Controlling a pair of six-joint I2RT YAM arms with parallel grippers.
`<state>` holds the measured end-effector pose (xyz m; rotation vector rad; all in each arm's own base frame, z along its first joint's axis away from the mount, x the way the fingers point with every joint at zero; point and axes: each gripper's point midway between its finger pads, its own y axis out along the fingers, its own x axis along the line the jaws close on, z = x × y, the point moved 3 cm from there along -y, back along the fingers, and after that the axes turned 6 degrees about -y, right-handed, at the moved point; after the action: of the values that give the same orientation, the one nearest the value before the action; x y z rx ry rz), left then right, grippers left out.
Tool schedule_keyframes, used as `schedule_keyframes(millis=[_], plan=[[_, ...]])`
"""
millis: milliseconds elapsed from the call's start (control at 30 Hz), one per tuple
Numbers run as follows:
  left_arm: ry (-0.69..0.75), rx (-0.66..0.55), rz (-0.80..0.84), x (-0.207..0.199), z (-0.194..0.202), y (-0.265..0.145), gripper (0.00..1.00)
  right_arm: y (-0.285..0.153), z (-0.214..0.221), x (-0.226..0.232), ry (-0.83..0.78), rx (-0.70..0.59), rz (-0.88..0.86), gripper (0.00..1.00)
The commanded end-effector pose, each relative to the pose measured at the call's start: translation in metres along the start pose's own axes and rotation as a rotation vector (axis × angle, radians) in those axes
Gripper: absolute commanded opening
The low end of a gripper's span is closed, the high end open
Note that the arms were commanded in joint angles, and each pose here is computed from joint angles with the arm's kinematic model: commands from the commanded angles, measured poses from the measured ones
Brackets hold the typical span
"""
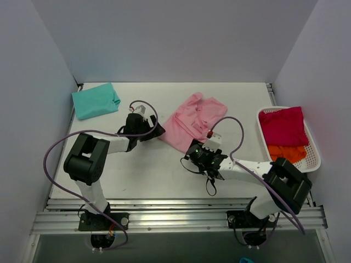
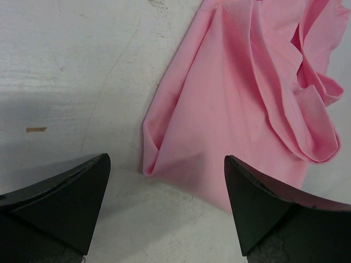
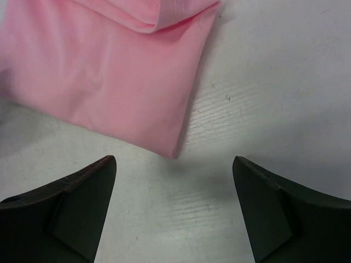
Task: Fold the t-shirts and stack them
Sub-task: Fold the tshirt
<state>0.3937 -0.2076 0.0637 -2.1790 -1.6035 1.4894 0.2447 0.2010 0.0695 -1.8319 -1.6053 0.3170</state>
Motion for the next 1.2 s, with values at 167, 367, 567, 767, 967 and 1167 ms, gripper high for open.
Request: schedule_keyframes(millis=[167,367,567,767,967,1167], plan=[[0.009,-0.03,0.05,-0.012,-0.01,0.012,0.95,0.042,0.027,0.022,0.012,0.025,0.01,0.79],[0.012,-0.021,0.042,-0.008,-0.008,0.018,0.95,0.054,0.033,0.021,0.001,0.036,0.019,0.66],[0.002,-0.01,0.052,-0.007,-0.004,0.024,0.95,0.058,0.033,0.011,0.008,0.037,0.032,0.43],[0.008,0.0,0.073,-0.009,-0.001,0.032,0.79,0.072,0.044,0.005,0.009,0.081,0.03,0.07],[0.022,-0.003,0.082,-0.014,-0.001,0.028,0.22,0.071,0.045,0.003,0.002,0.085,0.026,0.0],[0.041,-0.079,0.051,-0.036,-0.007,-0.023,0.06,0.038,0.023,0.007,-0.004,0.044,0.003,0.0]])
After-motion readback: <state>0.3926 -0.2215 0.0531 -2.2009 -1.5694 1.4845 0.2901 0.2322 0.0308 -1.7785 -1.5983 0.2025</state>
